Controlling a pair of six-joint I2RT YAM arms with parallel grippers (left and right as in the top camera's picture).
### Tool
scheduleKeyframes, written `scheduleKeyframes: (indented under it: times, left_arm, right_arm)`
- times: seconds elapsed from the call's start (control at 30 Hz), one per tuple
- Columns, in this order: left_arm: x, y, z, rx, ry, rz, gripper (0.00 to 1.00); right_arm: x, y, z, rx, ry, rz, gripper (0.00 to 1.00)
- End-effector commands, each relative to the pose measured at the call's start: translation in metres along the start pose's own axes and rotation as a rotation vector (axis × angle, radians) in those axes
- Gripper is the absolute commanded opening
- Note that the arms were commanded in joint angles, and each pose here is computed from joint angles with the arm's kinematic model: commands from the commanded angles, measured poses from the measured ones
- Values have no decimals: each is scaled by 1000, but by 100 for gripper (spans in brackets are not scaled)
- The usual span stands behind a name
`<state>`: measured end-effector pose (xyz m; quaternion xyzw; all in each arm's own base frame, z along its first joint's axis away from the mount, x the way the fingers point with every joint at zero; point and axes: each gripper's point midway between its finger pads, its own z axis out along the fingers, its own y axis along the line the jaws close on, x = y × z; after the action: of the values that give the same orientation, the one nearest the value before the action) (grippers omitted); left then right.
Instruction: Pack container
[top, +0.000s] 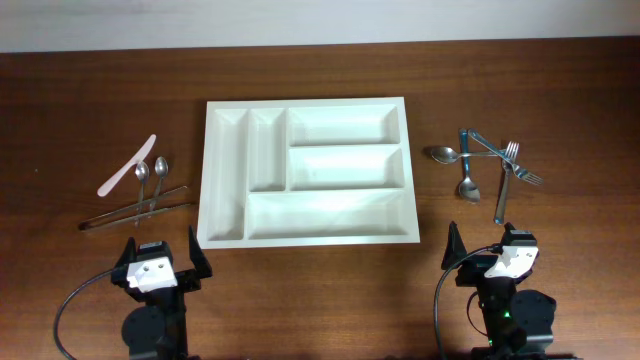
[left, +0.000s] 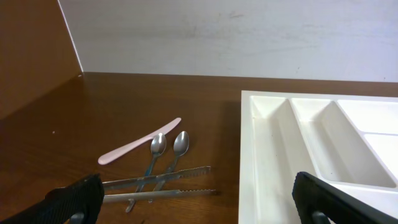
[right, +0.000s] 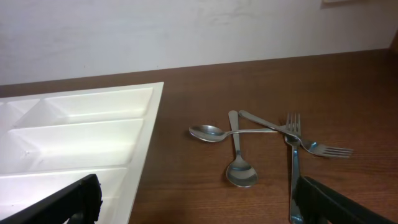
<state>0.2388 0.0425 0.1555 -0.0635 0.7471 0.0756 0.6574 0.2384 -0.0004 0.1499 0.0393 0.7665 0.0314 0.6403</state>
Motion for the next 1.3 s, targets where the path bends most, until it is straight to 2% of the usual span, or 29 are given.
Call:
scheduleKeyframes:
  times: [0.0, 0.77, 0.9, 1.13, 1.27]
  left_arm:
    - [0, 0, 0, 4, -6, 18, 99]
    - [0, 0, 0, 5, -6, 18, 99]
    - [0, 0, 0, 5, -6, 18, 99]
    - [0, 0, 0, 4, -6, 18, 99]
    - [0, 0, 0, 5, -6, 18, 99]
  right_arm:
    - [1, -3, 0, 15, -5, 2, 99]
    - [-4, -2, -1, 10, -16, 14, 99]
    - [-22, 0, -6, 7, -55, 17, 99]
    - [-77, 5, -24, -3, -129, 98, 99]
    - [-101, 7, -27, 8, -51, 101, 99]
